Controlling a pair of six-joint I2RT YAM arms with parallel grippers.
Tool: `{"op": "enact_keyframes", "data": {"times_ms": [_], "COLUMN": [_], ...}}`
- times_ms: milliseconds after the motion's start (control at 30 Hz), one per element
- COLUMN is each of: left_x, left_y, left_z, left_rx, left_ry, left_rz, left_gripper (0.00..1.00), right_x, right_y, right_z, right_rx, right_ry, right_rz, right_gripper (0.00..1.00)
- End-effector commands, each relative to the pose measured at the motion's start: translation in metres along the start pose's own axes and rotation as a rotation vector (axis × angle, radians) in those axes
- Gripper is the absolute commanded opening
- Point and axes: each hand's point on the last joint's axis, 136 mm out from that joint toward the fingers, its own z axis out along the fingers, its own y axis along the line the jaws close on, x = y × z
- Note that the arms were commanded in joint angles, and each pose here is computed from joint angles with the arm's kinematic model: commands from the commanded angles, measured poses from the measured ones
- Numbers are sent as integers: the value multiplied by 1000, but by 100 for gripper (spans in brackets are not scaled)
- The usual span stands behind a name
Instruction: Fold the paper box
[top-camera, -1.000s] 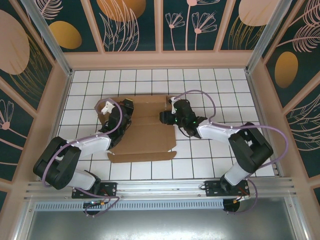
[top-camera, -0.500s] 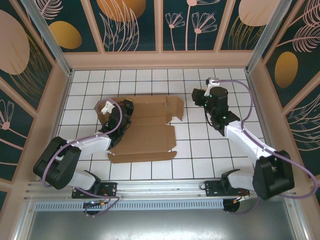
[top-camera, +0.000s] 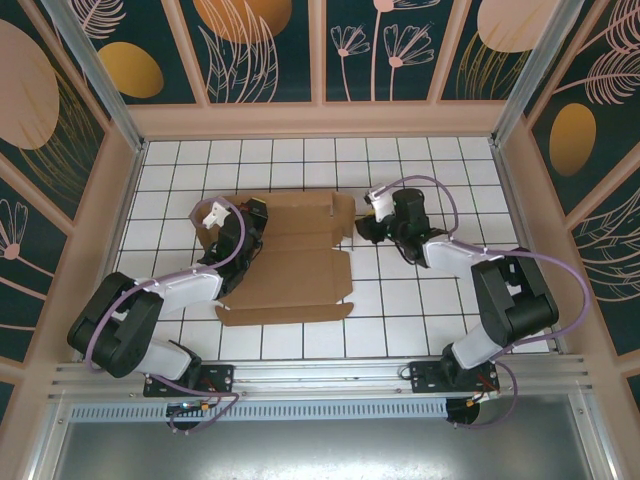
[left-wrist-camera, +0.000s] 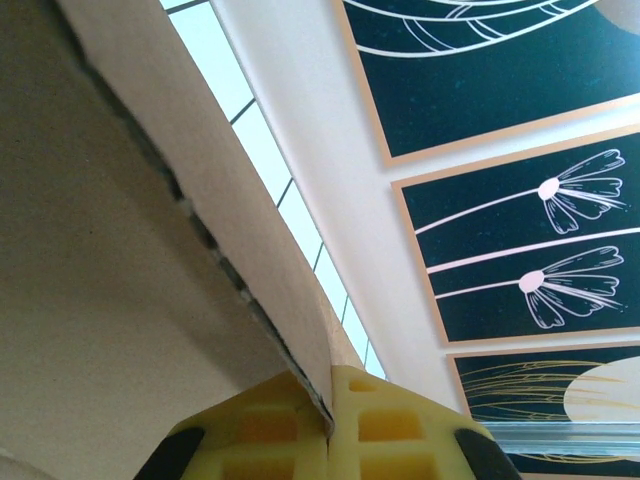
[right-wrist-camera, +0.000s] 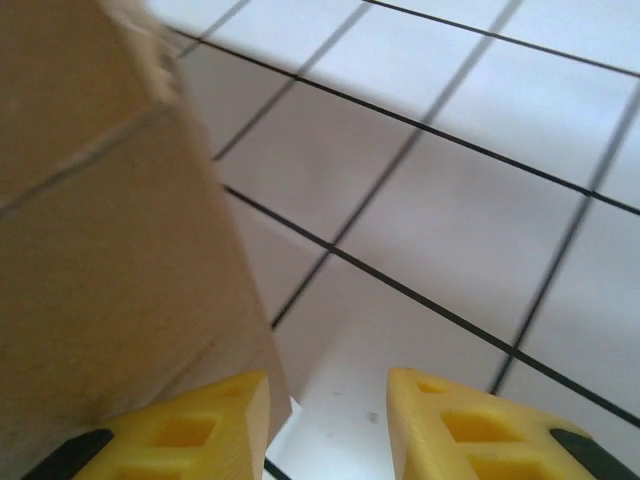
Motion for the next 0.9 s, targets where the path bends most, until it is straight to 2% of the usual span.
{"op": "enact_keyframes", "data": {"times_ms": [0, 433, 600, 867], "left_x": [4, 8, 9, 6], "left_y": [-7, -8, -9, -14], "left_z": [3, 3, 4, 2], "left_rx": [20, 28, 29, 38], "left_ry": [13, 32, 35, 31], "left_rz": [31, 34, 29, 30], "left_gripper": [0, 0, 0, 0], "right_x": [-19, -28, -36, -24], "right_y": [23, 57, 47, 38], "right_z": [0, 19, 36, 50], "right_rx": [-123, -152, -77, 7], "right_ry": [-70, -70, -39, 3], "right_rz": [-121, -211, -177, -173], "right_gripper": [37, 38, 39, 39]}}
